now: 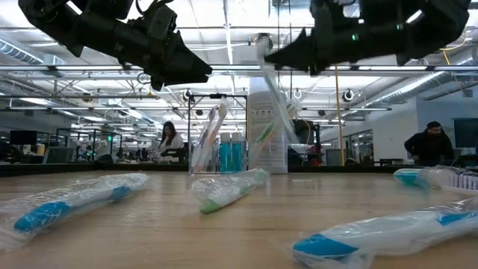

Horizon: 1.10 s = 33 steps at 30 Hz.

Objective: Pick & Place toothbrushing station
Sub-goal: Put the right green toothbrush into the transparent organizer

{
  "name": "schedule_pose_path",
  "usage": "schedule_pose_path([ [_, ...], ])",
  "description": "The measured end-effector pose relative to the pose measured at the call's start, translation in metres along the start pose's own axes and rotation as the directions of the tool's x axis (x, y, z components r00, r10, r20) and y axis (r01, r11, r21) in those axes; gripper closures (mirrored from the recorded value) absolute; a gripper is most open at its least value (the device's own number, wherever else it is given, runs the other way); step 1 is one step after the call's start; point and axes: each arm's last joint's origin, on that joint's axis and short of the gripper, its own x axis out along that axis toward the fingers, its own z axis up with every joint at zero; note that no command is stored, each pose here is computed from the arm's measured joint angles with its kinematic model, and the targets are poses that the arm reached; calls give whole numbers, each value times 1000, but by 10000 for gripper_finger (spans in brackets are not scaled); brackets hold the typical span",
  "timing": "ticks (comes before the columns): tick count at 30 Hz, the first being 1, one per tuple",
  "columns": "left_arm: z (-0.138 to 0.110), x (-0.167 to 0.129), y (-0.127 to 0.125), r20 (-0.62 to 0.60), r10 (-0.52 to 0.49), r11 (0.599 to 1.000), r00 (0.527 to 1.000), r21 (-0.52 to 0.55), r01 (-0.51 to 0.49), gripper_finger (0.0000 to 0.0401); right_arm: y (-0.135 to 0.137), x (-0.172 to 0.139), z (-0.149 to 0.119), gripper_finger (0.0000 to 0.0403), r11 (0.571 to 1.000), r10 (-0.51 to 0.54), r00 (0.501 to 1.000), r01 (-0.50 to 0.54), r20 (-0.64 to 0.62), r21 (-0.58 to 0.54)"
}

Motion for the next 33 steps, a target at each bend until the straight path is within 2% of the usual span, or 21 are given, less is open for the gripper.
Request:
schedule_pose_path([
  [3, 0, 0, 0, 0, 0, 1000, 1000, 0, 0, 240, -15, -4, 19, 402, 985, -97, 987, 113, 125, -130],
  [6, 0, 0, 0, 0, 0, 1000, 1000, 0, 0, 240, -30, -5, 31, 402, 954, -166, 954, 219, 250, -205],
  [10, 0, 0, 0, 1, 0, 1000, 1000, 0, 0, 240, -49, -1, 35, 402, 925, -129, 914, 250, 384, -285],
  [12, 0, 0, 0, 1, 0, 1000, 1000, 0, 0, 240, -61, 1, 33, 402, 915, -161, 892, 295, 423, -275],
  [16, 0, 0, 0, 1, 0, 1000, 1000, 16, 0, 240, -84, 8, 20, 402, 902, -241, 878, 360, 413, -239],
  [23, 0, 0, 0, 2, 0, 999, 1000, 42, 0, 240, -113, 28, 0, 403, 890, -304, 886, 395, 349, -227],
  [27, 0, 0, 0, 2, 0, 999, 1000, 43, 0, 240, -120, 43, -5, 403, 886, -320, 887, 405, 335, -227],
  [33, 0, 0, 0, 0, 0, 999, 1000, 42, 0, 240, -118, 55, -26, 403, 888, -312, 927, 362, 207, -284],
])
